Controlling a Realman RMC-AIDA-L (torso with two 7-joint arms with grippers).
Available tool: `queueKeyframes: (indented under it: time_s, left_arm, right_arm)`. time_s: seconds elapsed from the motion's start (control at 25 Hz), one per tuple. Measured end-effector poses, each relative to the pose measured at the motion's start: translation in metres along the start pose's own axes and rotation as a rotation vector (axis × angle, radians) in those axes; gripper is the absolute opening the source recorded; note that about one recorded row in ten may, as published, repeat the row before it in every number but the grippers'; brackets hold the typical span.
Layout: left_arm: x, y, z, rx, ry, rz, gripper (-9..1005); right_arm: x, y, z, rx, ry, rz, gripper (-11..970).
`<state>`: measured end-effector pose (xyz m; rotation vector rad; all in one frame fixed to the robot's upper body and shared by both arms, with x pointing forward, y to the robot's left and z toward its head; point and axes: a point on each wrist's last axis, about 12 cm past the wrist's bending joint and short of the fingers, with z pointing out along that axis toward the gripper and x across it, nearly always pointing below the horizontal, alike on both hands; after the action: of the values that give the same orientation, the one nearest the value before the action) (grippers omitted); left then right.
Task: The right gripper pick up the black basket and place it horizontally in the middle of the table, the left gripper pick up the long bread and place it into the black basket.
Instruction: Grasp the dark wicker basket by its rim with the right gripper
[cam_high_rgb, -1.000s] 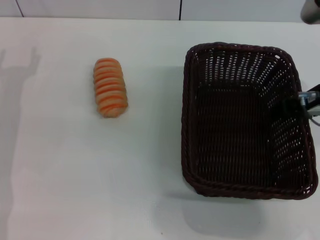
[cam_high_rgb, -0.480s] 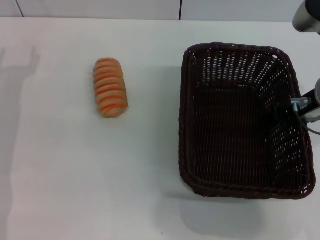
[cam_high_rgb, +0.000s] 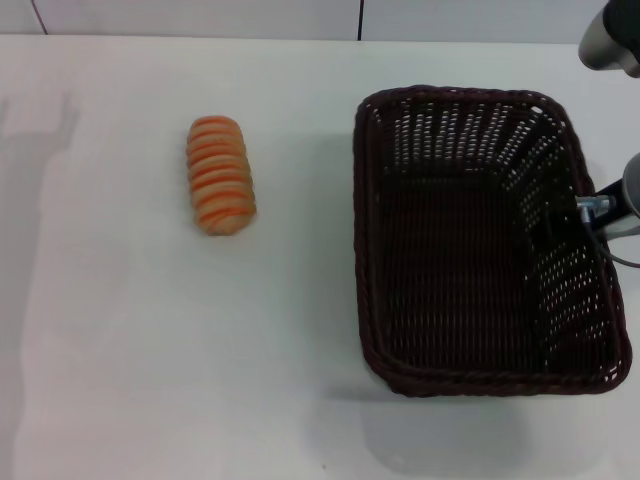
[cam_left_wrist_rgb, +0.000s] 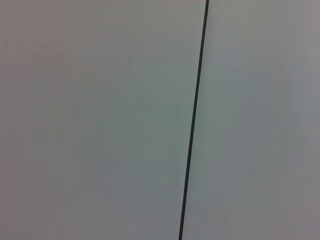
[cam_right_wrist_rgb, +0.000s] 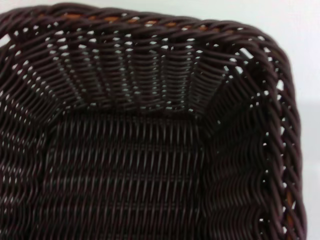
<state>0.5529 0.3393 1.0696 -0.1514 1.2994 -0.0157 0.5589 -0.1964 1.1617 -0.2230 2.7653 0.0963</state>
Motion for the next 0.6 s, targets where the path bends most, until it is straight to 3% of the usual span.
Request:
queueKeyframes:
  time_s: [0.08,0.44,0.6]
  left_arm:
    - [0.0,0.0,0.0,0.0,0.0,-0.001,795]
    - [0.0,-0.001,0.0,0.0,-0.001,-0.002,793]
    - [0.001,0.001,-0.002,-0.009,0.002,-0.002,792]
  right_arm:
    - [-0.003,0.001,0.0,-0.006,-0.024,-0.017,349]
    - [-0.013,0.004,0.002,-0.033,-0.168,-0.108,240]
    - [-0.019,0.001,-0.009,-0.052,-0.338,-0.167,213]
